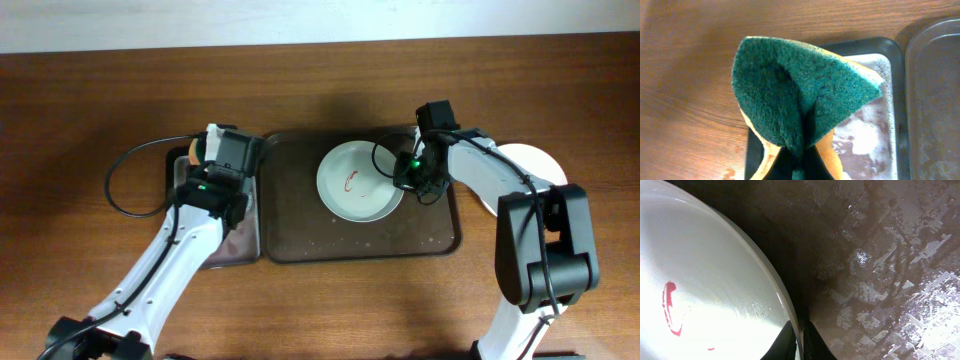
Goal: Clean dirty plates on tray and stack at the side
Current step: 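Grasp the green sponge in the sink tray with the left gripper, then scrub the held plate with the sponge in the left gripper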
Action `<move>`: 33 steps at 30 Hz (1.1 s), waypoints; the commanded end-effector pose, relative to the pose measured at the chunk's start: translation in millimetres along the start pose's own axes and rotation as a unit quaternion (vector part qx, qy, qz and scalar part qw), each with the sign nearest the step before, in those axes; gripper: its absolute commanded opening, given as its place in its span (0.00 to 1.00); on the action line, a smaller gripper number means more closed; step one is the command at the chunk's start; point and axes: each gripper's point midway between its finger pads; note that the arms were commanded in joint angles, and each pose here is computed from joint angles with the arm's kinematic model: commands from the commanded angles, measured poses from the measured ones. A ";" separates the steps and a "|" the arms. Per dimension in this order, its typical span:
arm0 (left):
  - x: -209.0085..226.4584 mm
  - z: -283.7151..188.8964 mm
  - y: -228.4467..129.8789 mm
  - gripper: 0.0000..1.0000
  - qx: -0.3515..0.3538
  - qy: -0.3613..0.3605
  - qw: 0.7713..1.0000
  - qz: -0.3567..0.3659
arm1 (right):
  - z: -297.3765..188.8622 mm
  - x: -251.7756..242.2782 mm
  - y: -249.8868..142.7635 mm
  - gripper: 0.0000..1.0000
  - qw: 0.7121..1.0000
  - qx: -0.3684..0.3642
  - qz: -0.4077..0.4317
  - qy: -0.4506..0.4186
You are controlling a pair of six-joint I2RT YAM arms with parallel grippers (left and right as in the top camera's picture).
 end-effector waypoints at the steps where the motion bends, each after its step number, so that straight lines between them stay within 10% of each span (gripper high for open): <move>1: 19.5 -15.4 15.8 0.00 -0.026 0.047 0.999 -0.006 | -4.1 0.3 -1.3 0.09 1.000 -0.006 -0.001 -0.002; 21: 17.3 -15.2 15.8 0.00 -0.027 0.041 0.999 -0.006 | -4.1 0.2 -1.5 0.09 1.000 -0.006 -0.001 -0.003; 33: -4.7 7.1 -3.3 0.00 0.012 -0.185 0.979 -0.083 | -4.1 -0.7 -2.9 0.08 1.000 -0.003 0.000 -0.005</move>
Point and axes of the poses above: each gripper's point midway between its finger pads, its own z axis out along the fingers, its own x axis along the line the jaws close on, y = z × x, and after that the axes turned 13 degrees about z, right-handed
